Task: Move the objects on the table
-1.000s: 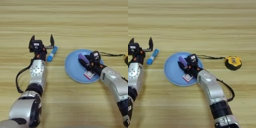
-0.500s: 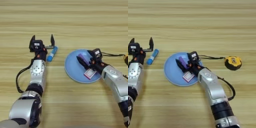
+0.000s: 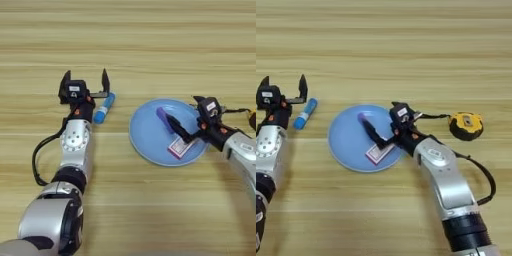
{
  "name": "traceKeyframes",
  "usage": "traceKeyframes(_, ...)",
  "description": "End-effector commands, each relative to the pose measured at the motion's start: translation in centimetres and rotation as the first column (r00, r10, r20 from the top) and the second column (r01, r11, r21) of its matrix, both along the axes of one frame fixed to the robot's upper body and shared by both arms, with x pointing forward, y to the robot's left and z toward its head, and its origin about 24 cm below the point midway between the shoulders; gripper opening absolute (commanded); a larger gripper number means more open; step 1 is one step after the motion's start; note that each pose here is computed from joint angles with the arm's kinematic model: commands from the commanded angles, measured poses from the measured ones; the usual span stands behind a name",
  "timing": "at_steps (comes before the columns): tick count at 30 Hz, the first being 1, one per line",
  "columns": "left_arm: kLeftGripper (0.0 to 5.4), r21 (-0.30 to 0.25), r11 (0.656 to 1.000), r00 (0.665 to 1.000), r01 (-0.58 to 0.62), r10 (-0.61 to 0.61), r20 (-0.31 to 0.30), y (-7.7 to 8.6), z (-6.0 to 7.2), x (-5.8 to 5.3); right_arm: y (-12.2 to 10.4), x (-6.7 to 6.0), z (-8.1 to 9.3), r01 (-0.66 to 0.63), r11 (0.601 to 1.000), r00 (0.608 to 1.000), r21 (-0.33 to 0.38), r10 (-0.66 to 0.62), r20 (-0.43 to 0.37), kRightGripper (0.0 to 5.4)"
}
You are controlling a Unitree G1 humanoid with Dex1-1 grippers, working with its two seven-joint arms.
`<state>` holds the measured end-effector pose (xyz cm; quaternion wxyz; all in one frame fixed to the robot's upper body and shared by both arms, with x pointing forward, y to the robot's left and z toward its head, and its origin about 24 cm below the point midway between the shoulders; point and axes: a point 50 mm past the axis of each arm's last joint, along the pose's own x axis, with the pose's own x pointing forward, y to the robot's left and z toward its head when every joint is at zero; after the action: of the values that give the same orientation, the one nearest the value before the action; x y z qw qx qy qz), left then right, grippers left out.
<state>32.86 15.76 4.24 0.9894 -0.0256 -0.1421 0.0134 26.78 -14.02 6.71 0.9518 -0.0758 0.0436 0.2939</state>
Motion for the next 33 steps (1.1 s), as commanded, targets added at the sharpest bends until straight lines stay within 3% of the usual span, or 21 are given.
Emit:
traceKeyframes(1, 5.40, 0.009, 1.000, 1.000, 0.009, -0.009, 0.001, -0.3, 0.2, 0.2, -0.8, -0.5, 0.1, -0.019, 1.000, 1.000, -0.024, 0.018, -0.021, 5.37)
traceKeyframes(8, 5.40, 0.011, 1.000, 1.000, 0.008, -0.008, 0.002, -0.4, 0.2, 0.2, -1.2, -1.3, 0.4, -0.054, 0.997, 0.998, -0.054, 0.052, -0.044, 5.37)
traceKeyframes(21, 5.40, 0.011, 1.000, 1.000, 0.009, -0.009, 0.002, -0.5, 0.2, 0.2, -0.1, -3.2, 0.4, -0.132, 0.990, 0.977, -0.054, 0.121, -0.177, 5.37)
traceKeyframes(33, 5.40, 0.013, 1.000, 1.000, 0.009, -0.009, 0.005, -0.5, 0.2, 0.1, -0.1, -3.8, -1.4, -0.197, 0.971, 0.937, -0.134, 0.146, -0.317, 5.37)
